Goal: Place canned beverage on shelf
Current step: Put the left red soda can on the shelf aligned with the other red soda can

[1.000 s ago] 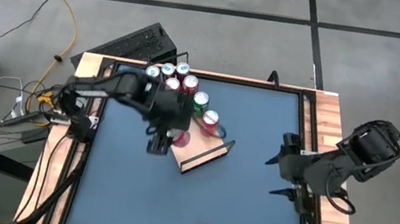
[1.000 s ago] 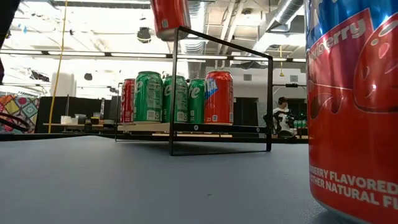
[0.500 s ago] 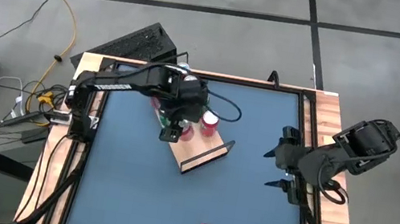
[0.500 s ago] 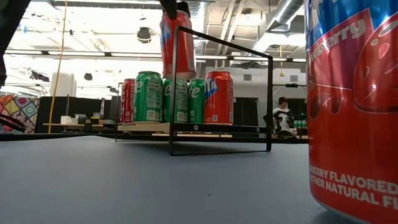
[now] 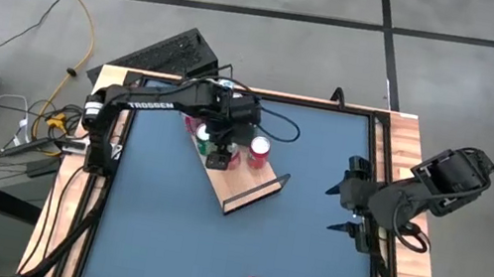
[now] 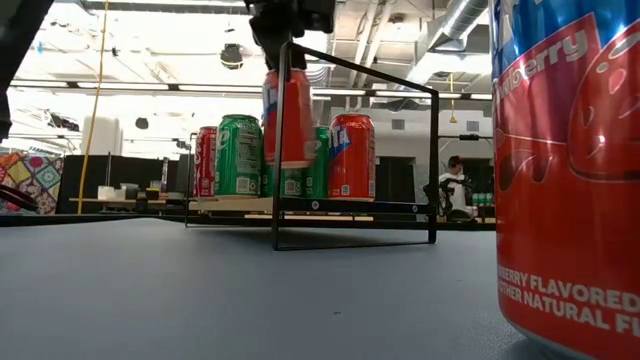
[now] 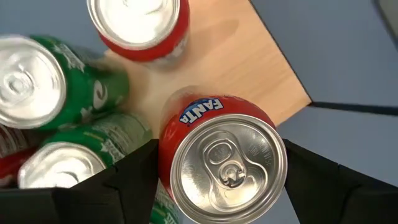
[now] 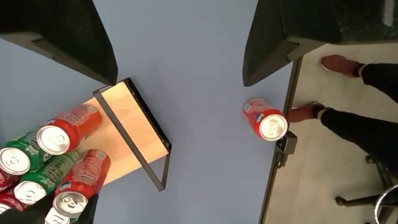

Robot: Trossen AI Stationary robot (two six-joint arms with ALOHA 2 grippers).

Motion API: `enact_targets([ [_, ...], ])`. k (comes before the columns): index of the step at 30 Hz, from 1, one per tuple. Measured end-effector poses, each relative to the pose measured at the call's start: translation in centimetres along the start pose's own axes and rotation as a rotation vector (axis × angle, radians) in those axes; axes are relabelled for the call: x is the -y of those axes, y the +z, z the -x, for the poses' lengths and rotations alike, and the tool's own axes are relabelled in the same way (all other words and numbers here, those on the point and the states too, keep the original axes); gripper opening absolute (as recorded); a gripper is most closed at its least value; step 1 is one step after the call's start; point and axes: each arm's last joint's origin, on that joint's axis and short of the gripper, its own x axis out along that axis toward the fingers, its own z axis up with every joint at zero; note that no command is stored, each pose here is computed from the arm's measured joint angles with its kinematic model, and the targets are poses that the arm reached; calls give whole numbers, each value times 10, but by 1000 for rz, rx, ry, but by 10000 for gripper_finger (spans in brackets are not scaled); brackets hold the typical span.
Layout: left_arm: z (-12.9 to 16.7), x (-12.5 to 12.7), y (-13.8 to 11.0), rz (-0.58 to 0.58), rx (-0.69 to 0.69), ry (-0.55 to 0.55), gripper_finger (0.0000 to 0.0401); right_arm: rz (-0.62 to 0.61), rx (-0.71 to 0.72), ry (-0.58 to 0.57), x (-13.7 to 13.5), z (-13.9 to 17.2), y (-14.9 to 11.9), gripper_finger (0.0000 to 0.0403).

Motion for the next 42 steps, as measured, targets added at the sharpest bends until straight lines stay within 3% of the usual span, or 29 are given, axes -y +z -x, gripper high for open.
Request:
enact_targets([
  [16,-19,-2,1,-1,45,-24,271,1,1,-2,0,0,0,329],
  [42,-40,-13,2,-6,-6,-51,271,4,1,-2,0,0,0,329],
])
